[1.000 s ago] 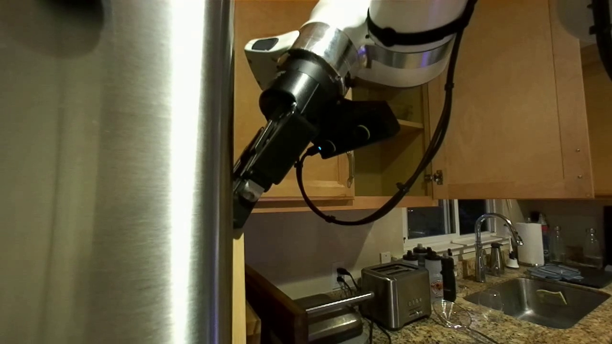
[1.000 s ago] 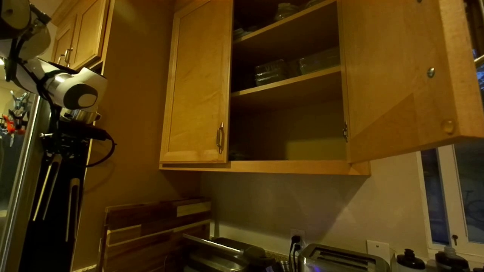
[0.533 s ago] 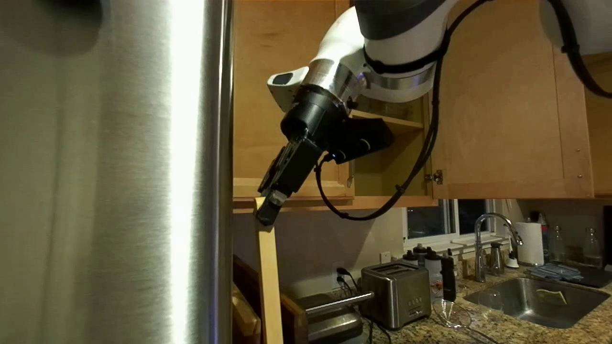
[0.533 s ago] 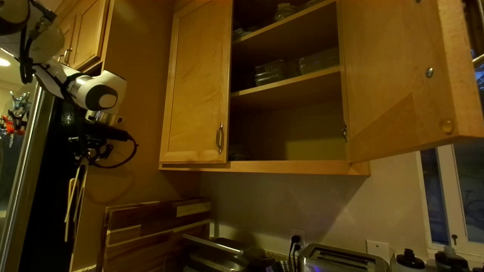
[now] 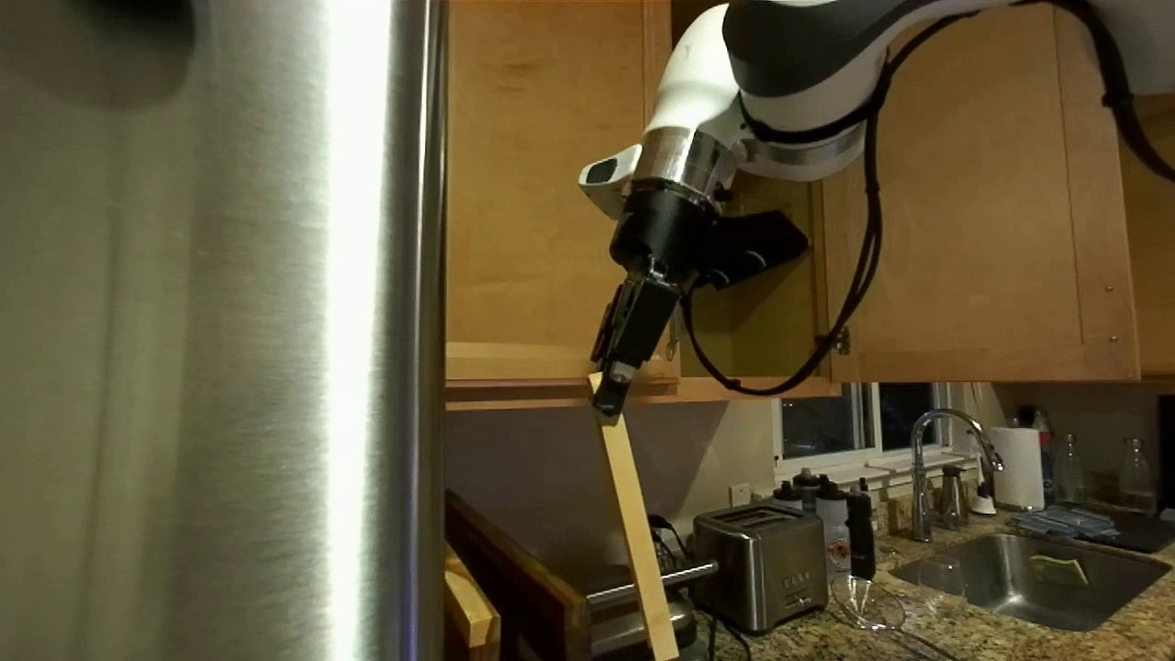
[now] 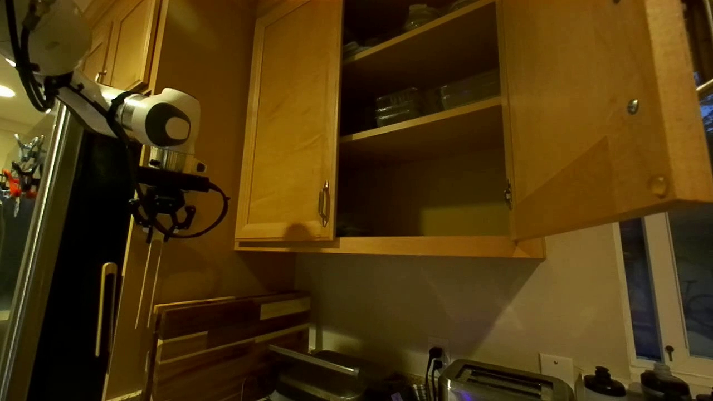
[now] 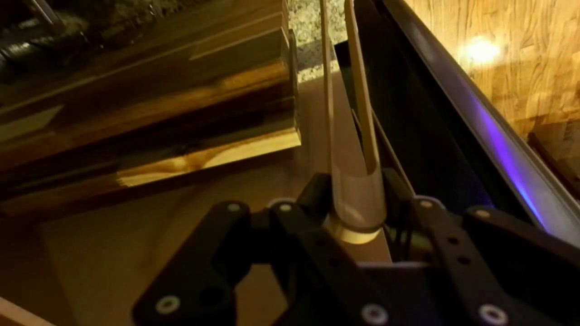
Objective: Take the magnet off the fridge wall and put it in the upper cupboard
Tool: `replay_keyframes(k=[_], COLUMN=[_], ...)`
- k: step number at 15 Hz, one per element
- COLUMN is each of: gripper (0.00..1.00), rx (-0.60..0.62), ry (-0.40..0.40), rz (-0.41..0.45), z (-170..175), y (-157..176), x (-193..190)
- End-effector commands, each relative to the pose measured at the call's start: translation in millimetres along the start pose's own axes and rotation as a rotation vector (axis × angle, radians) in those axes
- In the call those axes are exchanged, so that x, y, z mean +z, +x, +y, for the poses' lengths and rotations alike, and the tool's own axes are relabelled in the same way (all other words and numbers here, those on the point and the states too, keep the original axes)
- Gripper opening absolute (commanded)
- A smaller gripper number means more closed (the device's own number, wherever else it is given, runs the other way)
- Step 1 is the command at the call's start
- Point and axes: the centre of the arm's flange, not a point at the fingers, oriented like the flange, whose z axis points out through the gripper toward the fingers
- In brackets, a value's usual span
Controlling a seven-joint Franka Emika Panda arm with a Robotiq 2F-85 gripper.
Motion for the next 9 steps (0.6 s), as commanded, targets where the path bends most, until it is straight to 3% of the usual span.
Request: replay_keyframes(k=[1,8,9], gripper=[0.1,0.1,0.32], rx=[0.111,0.243,0.206], ry=[-0.06,-0.086,-0.064], rz=[-0.06,-0.079,-0.061], z=[-7.6,-12.0,-3.5], y=[-24.1,-29.6,-16.2], x=[-18.6,-26.9,-21.4])
